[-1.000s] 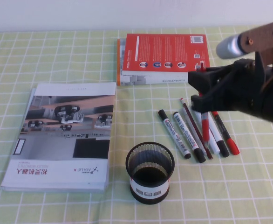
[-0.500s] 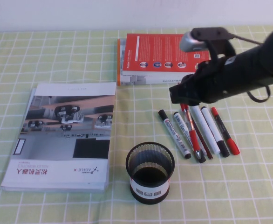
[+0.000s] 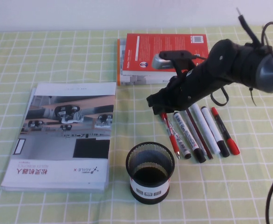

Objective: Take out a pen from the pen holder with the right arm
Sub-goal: 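Take a marker out of the pen holder and lay it on the table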

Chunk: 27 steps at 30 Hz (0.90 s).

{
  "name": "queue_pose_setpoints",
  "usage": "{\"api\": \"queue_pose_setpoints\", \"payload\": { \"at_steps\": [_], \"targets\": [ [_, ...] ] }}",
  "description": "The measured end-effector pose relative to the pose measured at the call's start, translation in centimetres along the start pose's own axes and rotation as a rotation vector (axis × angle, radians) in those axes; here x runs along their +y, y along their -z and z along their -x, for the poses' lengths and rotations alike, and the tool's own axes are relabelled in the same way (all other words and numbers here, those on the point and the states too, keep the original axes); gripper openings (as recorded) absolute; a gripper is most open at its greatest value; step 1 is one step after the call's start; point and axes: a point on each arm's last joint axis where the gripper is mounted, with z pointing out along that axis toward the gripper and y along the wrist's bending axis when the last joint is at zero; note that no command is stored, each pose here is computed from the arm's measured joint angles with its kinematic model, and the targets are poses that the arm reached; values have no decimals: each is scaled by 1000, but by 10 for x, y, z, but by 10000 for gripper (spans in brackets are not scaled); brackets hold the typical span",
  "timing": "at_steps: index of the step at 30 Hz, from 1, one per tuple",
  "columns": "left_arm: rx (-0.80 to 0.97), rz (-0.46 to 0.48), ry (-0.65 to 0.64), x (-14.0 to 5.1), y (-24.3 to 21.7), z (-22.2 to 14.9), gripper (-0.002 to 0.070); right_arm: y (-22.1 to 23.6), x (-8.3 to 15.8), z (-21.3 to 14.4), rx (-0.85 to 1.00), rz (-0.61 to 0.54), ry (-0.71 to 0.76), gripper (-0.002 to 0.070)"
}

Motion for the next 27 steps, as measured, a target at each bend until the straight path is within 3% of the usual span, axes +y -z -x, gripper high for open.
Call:
{"api": "queue_pose_setpoints", "payload": {
  "at_steps": [15,22,27],
  "targets": [
    [0,0,0,0,0,0,-5,-28,-9,-2,8,-16,-17,62],
    [0,0,0,0,0,0,-5,-28,-10,-1,-5,-27,-7,211],
    [0,0,0,0,0,0,-5,-27,-11,-3,8,-75,-13,262]
  ]
}}
